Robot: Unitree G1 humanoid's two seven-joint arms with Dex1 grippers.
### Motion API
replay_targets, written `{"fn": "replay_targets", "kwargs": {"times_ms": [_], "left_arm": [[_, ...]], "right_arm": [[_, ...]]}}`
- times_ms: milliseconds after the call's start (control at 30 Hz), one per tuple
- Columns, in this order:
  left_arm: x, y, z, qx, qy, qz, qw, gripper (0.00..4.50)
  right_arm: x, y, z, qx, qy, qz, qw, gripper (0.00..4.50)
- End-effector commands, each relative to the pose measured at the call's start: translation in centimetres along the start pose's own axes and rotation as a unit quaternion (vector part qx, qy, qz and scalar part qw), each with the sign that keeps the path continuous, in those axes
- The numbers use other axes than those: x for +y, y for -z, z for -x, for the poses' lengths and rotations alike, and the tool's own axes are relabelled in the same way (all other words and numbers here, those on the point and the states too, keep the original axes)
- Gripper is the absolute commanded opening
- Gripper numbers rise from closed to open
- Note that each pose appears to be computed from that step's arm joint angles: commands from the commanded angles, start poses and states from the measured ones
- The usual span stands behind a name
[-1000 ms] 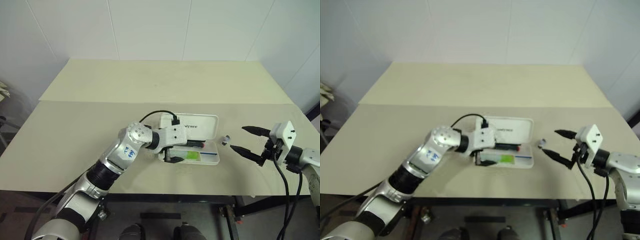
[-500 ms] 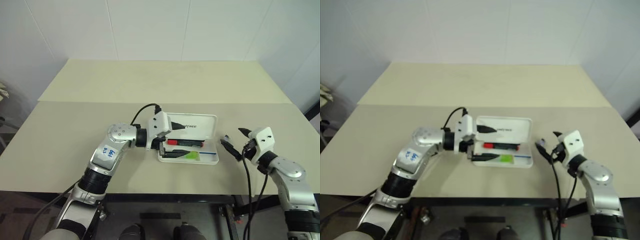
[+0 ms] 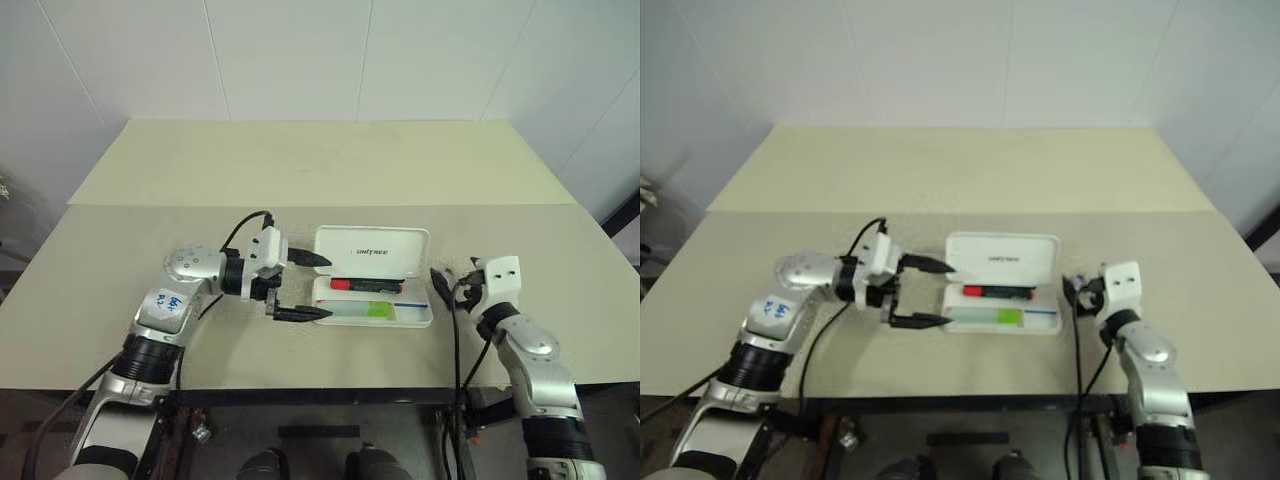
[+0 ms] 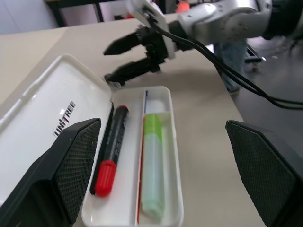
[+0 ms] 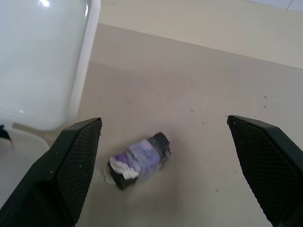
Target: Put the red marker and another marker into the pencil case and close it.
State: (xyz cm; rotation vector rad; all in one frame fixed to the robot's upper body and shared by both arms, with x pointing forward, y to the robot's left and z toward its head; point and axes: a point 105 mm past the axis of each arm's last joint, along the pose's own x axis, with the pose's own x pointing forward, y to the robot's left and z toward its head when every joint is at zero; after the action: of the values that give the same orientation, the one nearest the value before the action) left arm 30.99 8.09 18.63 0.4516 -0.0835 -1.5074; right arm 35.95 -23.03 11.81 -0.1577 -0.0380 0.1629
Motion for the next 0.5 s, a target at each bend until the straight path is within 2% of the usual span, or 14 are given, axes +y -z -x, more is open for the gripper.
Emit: {"fn": "replay_targets", "kwargs": {"times_ms": [33, 333, 500], "left_arm": [[0.3, -0.7, 1.2, -0.013, -0.005, -0.014, 1.000, 4.49], [1.1, -1.6, 2.9, -0.019, -0.026, -0.035, 0.999, 4.49], [1.3, -1.7, 3.1, -0.016, -0.034, -0.040, 0.998, 4.49]], "right_arm": [[-0.1, -0.6, -0.4, -0.009, 0.019, -0.006, 1.000, 4.50], [0.4, 0.6, -0.5, 0.016, 0.055, -0.034, 0.998, 4.50], [0.1, 2.0, 0.0, 0.052, 0.090, -0.045, 0.994, 4.50]]}}
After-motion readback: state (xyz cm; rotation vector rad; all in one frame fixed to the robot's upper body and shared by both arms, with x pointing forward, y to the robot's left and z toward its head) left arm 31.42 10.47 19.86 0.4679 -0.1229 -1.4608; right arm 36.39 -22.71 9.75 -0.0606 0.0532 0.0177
